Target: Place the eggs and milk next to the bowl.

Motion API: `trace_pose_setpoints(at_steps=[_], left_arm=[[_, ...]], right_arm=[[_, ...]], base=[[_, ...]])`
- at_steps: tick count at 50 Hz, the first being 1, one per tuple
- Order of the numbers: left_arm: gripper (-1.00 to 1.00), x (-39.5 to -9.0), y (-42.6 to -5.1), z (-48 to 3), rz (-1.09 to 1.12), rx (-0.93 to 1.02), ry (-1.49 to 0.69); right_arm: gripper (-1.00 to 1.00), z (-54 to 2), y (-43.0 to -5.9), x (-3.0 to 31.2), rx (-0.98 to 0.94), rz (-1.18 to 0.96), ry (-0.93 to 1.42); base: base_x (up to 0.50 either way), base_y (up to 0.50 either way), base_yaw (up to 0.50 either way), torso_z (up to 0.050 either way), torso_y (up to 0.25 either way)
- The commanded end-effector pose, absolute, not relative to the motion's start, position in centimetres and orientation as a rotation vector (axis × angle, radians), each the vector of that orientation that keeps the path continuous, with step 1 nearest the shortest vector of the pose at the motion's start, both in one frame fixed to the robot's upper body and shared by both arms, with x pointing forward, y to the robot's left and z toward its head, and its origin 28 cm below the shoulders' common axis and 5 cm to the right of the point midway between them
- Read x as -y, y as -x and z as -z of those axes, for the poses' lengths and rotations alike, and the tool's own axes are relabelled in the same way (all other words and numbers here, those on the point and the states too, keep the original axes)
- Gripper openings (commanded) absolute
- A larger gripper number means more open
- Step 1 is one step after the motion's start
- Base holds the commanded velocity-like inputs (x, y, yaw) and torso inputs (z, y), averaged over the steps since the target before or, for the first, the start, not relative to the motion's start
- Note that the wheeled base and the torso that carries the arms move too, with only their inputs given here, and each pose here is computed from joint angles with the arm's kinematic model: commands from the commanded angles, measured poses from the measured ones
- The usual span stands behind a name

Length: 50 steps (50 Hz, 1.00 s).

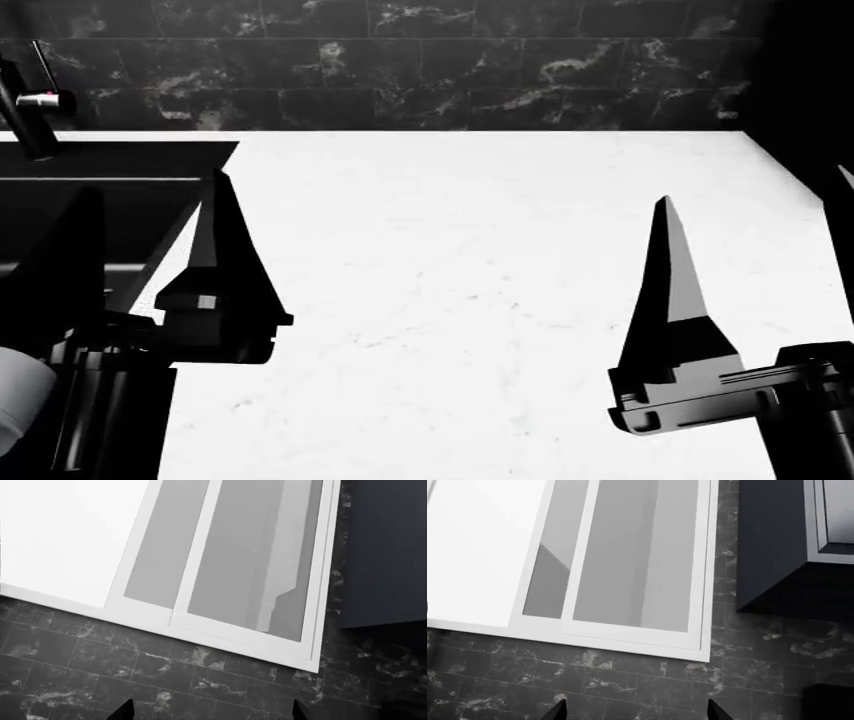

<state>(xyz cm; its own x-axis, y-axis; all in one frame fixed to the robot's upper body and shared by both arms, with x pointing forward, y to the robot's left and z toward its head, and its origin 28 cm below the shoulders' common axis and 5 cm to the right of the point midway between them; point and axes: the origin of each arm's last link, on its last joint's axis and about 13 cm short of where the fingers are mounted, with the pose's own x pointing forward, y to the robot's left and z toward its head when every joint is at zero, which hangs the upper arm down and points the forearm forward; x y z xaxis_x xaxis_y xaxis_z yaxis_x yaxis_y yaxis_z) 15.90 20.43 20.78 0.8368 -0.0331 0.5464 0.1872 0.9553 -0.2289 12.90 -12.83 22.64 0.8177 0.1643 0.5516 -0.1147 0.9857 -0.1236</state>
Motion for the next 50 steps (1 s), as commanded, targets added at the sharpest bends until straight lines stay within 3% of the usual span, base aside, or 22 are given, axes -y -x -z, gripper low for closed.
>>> trace_pose_setpoints(at_steps=[1,50], left_arm=[[1.0,-20.44,-15.9,-20.77,0.118,0.569,0.279],[1.0,-20.45,-15.92,-20.73,0.117,0.569,0.278]], right_arm=[[1.0,-22.62,-12.93,12.85,0.594,-0.147,0.086],[1.0,-22.54,-13.07,12.87,0.59,-0.145,0.087]], base=[[0.0,-0.32,0.0,0.0,0.0],[-0.01,-0.32,0.0,0.0,0.0]])
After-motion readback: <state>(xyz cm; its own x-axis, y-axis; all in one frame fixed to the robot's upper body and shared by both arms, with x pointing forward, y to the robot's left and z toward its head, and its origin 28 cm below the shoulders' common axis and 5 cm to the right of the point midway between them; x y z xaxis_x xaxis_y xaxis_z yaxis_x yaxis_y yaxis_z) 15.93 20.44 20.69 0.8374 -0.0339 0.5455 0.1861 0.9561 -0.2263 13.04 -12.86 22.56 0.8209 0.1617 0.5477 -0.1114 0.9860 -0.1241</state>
